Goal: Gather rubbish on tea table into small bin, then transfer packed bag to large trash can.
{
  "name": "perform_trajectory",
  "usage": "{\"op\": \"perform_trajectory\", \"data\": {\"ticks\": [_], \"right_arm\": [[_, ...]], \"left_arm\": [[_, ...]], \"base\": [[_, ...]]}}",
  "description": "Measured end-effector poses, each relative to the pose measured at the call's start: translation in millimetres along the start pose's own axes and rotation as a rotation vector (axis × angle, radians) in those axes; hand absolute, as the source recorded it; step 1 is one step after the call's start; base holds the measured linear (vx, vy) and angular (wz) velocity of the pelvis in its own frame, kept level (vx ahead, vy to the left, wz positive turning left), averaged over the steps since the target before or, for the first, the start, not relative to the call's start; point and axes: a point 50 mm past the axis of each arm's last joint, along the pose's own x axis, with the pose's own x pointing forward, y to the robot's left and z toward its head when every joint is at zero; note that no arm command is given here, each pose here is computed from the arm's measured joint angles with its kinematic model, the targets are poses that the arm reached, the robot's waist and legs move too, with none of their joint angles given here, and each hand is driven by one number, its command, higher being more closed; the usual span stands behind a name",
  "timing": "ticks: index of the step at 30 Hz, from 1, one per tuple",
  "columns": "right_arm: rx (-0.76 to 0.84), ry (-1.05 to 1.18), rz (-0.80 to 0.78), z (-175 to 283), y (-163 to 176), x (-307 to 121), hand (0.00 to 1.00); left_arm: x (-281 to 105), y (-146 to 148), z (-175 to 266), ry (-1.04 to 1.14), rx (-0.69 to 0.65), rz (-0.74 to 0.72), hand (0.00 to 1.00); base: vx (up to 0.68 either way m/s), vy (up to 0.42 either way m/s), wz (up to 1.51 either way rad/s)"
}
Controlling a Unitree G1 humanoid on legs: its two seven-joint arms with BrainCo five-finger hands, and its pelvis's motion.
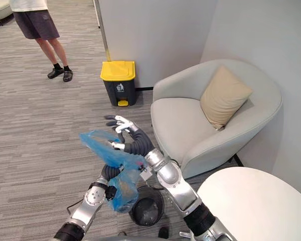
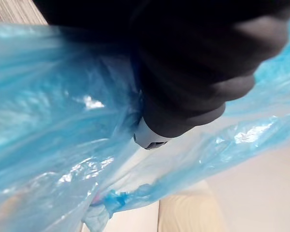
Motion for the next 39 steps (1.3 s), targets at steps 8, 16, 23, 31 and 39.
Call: {"op": "perform_trajectory", "data": {"ticks": [8, 16, 23, 31, 39], "right_arm": [[-0.212, 0.059, 0.035, -12, -5, -17, 0.00], [-0.191, 0.157, -0.022, -26, -11, -42, 0.00], [-0.037, 0.478, -0.269, -82, -27, -93, 0.00], [0.128, 0.779, -0.440, -129, -28, -147, 0.00], [0.170, 1.025, -0.475, -157, -15, -188, 0.00]], "left_arm": [[-4, 9, -8, 0.029, -0.012, 0.044, 1.00], [-15, 21, -37, 0.155, -0.066, 0.105, 1.00], [-38, 35, -72, 0.297, -0.117, 0.181, 1.00], [-54, 41, -93, 0.392, -0.162, 0.209, 1.00], [-64, 34, -109, 0.474, -0.177, 0.164, 1.00]], "base": [[0.00, 0.000, 0.00], [0.00, 0.000, 0.00], [0.00, 0.000, 0.00], [0.00, 0.002, 0.02], [0.00, 0.008, 0.06]]}}
